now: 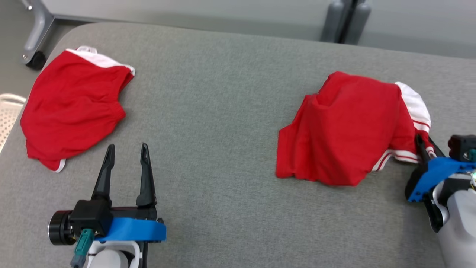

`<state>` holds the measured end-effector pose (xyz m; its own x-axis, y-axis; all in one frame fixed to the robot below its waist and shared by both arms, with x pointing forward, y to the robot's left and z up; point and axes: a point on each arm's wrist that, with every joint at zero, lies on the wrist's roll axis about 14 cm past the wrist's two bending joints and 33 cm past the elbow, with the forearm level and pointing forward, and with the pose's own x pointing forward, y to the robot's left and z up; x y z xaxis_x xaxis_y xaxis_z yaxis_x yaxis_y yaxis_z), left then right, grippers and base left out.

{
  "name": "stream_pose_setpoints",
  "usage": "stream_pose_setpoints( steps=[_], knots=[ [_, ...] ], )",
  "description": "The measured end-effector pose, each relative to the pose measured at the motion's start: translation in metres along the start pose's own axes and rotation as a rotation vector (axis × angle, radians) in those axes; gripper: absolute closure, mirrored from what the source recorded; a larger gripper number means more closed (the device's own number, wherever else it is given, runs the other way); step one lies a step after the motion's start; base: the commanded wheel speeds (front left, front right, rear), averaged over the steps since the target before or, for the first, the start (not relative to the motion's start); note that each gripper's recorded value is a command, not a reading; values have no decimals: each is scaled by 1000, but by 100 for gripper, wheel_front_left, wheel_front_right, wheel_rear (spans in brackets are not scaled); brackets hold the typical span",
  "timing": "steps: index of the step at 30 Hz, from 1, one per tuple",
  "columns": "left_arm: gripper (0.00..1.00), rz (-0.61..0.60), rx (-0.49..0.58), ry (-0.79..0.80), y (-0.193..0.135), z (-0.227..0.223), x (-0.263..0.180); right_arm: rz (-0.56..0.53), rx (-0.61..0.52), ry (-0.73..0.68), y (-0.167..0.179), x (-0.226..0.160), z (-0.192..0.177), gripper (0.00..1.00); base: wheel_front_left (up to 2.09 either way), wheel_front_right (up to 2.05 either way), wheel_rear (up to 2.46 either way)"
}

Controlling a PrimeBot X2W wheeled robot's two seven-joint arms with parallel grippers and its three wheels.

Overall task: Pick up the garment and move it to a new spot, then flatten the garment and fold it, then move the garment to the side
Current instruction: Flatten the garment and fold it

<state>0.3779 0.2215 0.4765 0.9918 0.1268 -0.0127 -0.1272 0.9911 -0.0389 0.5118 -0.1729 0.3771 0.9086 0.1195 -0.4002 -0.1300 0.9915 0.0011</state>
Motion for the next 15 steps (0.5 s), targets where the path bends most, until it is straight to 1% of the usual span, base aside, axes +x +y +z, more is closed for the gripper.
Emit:
stream_pose_setpoints(
  steps=[4,8,12,15],
  knots=[
    [0,-24,-13,-11,-7,3,-4,-62,-4,-35,-31,-25,2,100,0,0,0],
    [0,-52,-18,-31,-15,9,-6,-147,-30,-61,-76,-57,4,100,0,0,0],
    [0,-86,-19,-49,-26,15,-5,-249,-59,-115,-127,-90,19,100,0,0,0],
    [0,-105,-22,-63,-32,19,-4,-292,-91,-157,-149,-109,36,100,0,0,0]
  ],
)
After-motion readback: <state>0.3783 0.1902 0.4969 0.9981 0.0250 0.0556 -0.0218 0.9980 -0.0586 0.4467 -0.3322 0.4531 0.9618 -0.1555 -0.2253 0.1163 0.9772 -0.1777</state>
